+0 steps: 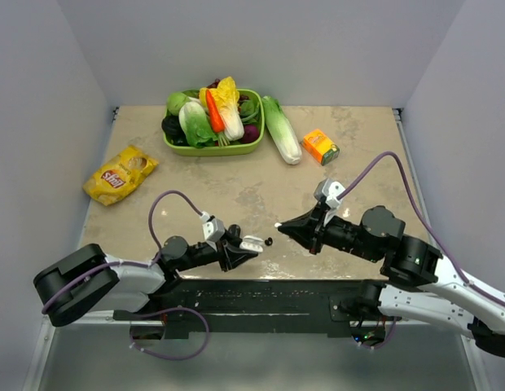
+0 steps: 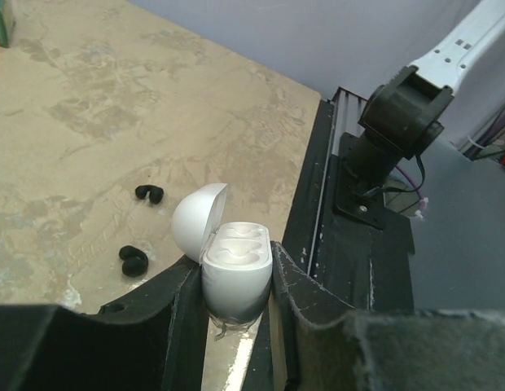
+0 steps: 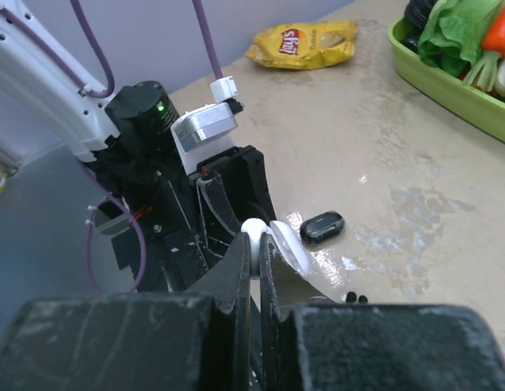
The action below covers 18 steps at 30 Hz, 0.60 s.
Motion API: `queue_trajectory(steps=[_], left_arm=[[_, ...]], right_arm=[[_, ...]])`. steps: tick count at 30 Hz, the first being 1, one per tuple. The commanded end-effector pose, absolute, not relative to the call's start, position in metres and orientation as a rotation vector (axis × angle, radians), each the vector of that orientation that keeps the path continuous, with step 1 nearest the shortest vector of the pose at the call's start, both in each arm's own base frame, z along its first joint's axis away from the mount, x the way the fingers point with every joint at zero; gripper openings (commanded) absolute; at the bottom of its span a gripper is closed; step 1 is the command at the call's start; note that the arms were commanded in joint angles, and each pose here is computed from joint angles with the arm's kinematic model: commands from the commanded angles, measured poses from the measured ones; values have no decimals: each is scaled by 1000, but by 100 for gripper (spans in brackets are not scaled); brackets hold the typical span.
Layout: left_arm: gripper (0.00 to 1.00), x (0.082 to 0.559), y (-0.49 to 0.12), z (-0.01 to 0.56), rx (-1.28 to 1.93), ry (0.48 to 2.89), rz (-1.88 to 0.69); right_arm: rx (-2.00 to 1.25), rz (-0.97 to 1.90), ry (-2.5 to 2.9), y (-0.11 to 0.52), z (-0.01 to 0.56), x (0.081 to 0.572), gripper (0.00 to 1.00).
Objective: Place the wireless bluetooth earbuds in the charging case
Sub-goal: Place the earbud in the charging case.
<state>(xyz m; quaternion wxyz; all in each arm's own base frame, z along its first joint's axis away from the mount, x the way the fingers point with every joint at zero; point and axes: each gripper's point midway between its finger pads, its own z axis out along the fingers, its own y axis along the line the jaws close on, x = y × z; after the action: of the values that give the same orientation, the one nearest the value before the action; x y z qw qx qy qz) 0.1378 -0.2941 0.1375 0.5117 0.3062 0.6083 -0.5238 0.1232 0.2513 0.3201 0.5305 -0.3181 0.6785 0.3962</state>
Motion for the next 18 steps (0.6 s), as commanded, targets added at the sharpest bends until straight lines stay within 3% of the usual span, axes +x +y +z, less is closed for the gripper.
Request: queue_trajectory(steps=[1,7,18], left_arm=[[0,92,-271,289,735,674,-1337],[0,74,-274,310,806,566,-1392],[0,76,-298,315,937,620,-1428]], right_arm=[[-882,1007,1597,264,316,109,0],[-1014,1025,1592,274,307,99,0],[-1136,1030,1622,282,286,91,0]])
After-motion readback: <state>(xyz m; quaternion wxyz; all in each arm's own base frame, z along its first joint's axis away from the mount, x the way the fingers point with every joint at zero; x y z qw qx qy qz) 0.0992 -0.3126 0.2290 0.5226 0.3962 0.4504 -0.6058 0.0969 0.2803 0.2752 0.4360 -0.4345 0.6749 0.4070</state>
